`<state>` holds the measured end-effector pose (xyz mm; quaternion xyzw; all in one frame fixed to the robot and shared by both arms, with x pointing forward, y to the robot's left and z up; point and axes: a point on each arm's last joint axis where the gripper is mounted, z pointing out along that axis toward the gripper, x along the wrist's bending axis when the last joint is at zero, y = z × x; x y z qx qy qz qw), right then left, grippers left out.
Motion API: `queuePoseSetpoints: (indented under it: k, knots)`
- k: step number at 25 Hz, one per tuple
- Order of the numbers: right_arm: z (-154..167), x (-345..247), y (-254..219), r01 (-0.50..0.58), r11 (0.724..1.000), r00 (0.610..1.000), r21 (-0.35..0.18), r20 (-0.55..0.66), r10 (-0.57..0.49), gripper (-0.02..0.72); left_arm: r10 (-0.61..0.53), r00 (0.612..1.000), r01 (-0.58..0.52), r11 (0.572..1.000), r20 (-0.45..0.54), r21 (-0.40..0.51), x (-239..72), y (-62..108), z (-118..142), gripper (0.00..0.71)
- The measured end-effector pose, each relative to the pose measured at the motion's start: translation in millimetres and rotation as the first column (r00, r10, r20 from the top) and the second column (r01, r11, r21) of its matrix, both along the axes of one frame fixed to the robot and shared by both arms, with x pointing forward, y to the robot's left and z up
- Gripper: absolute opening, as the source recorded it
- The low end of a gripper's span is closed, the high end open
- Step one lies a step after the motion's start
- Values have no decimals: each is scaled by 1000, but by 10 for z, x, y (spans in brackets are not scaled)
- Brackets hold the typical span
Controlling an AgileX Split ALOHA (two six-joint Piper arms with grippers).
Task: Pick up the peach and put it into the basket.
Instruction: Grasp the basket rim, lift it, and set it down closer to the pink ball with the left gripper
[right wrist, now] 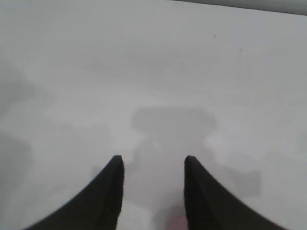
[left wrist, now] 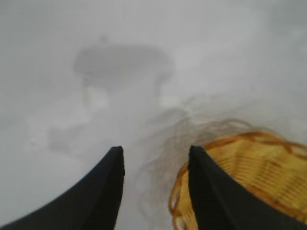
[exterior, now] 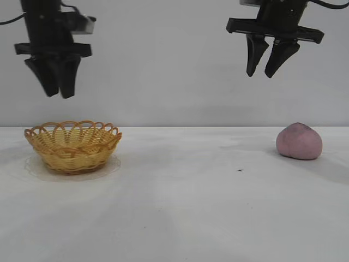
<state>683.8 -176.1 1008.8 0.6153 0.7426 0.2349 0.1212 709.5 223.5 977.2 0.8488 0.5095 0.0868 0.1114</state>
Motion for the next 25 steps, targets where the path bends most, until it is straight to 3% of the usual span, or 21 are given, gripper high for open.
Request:
queuePoseSetpoints:
  k: [10,13,15,16,22,25]
  knots:
    - [-2,-3,0,-1,1000,1000,-1,-4,1,263,-69,987,63,997,-142,-50,-8,-51,-449,277]
    - [-2,-5,0,-2,1000,1000,-1,-5,2,263,-66,984,52,995,-168,-84,-15,-82,-517,81]
    - [-3,-6,0,-2,1000,1000,-1,-8,2,263,-44,984,18,989,-175,-146,-18,-106,-487,60]
    - [-3,-6,0,-2,1000,1000,-1,-8,2,263,-27,984,-8,980,-177,-198,-25,-112,-448,0]
    - [-6,-11,-1,-2,1000,1000,-3,-13,2,263,148,982,-186,841,-115,-508,-305,-203,1,0]
    - [-7,-12,-1,-3,1000,1000,-3,-14,3,263,269,952,-301,752,-143,-587,-793,-361,-199,0]
